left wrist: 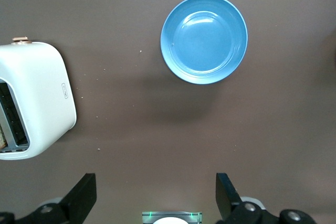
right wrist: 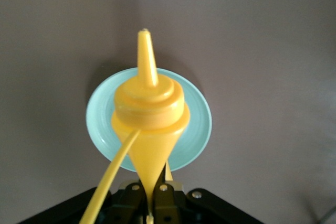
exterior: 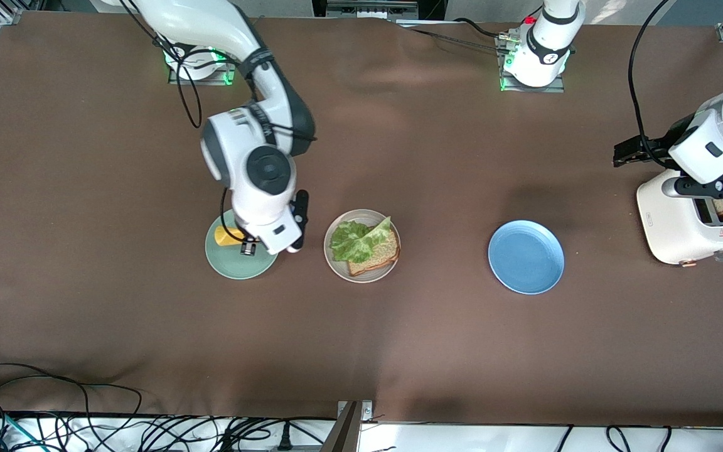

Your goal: Make sandwich on beige plate with both arms

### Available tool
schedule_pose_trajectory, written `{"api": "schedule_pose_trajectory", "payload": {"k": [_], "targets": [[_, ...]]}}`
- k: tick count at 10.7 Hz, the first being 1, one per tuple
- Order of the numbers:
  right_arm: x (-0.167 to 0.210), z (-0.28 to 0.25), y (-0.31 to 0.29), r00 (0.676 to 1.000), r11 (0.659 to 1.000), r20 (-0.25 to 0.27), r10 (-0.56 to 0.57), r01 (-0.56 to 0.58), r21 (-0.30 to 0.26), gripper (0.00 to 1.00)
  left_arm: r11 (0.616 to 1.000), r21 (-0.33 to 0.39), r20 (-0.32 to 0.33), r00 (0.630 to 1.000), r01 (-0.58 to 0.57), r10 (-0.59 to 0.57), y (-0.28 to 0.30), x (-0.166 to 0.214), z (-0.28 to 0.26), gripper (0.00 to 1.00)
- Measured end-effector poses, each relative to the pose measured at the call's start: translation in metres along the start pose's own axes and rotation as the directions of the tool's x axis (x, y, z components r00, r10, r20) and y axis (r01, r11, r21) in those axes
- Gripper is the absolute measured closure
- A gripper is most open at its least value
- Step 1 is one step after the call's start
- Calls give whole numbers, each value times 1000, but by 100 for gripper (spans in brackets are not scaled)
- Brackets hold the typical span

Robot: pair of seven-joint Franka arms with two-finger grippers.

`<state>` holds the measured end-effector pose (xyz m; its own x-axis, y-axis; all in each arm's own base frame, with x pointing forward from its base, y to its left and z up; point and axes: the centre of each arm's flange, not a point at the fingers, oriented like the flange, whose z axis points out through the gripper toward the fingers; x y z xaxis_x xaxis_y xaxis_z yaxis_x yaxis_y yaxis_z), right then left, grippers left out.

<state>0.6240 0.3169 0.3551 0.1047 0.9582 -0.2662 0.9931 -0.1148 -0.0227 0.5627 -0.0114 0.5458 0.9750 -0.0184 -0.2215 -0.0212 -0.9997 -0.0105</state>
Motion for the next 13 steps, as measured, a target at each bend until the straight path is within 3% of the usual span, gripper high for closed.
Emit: {"api": "schedule_pose_trajectory", "payload": {"k": [2, 4, 6, 9, 13], "targets": [[-47, 12, 19, 992, 995, -117, 35, -24, 101, 97, 999, -6, 3, 999, 34, -34, -20, 0, 2, 0], [-93, 26, 41, 973, 988, -229, 21, 15, 154, 97, 997, -17, 5, 997, 77, -77, -48, -1, 3, 0], [-146, 43, 63, 928, 981, -372, -13, 85, 176, 97, 994, 15, 9, 994, 113, -113, -72, -2, 5, 0], [-232, 96, 76, 802, 957, -594, -53, 210, 198, 97, 984, 59, 40, 985, 168, -170, -130, -4, 21, 0], [-298, 157, 76, 581, 936, -808, -103, 332, 119, 97, 978, 26, 74, 975, 208, -210, -222, -15, 51, 0]]}}
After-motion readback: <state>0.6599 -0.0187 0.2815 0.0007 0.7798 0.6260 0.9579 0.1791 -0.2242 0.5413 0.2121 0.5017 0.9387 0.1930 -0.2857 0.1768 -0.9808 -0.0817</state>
